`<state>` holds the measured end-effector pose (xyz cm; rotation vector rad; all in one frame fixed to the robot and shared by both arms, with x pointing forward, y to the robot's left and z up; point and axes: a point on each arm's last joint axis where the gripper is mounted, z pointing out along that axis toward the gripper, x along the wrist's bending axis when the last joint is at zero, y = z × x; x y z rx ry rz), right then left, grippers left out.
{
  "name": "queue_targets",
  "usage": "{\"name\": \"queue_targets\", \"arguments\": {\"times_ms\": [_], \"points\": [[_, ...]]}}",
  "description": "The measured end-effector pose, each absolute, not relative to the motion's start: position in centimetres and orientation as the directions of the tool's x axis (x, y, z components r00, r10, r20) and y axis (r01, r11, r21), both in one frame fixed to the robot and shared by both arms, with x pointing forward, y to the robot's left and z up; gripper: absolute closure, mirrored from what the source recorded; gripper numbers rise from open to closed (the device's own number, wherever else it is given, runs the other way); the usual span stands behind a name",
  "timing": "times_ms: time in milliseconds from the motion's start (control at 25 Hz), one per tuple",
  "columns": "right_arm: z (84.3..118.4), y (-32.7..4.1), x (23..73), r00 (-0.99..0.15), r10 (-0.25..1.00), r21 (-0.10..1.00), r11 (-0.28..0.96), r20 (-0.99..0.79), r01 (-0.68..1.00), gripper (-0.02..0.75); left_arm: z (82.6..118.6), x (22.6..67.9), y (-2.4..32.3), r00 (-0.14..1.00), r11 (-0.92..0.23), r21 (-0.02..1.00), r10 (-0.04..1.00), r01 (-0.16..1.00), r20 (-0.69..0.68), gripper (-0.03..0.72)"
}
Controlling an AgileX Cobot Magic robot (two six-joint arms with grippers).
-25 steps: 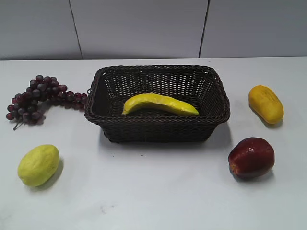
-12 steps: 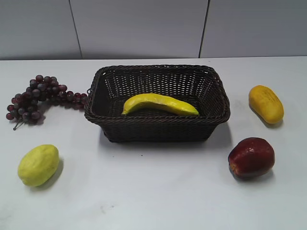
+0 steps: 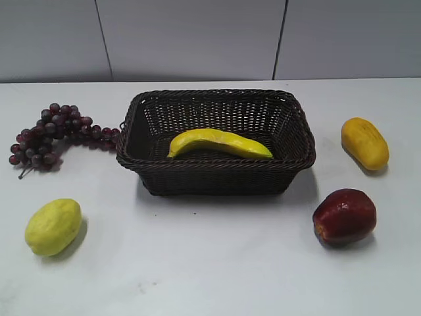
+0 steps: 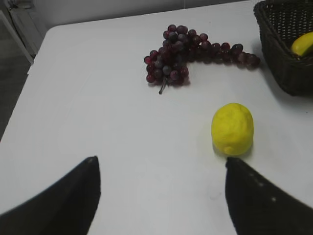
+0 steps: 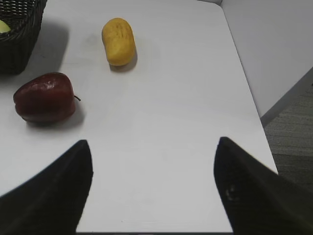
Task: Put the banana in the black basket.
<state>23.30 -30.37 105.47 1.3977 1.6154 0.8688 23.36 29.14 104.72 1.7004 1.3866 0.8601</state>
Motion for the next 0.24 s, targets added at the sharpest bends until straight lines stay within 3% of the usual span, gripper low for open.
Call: {"name": "queue_targets", "arguments": {"times_ms": [240], "points": [[105.48,-30.36,23.3,-0.057,0.989,0.891,0.149,-0.138,0.429,0.148,104.69,23.3,29.15,0.181,-0.118,0.877,0.983,0.467,0.035,0.096]]}}
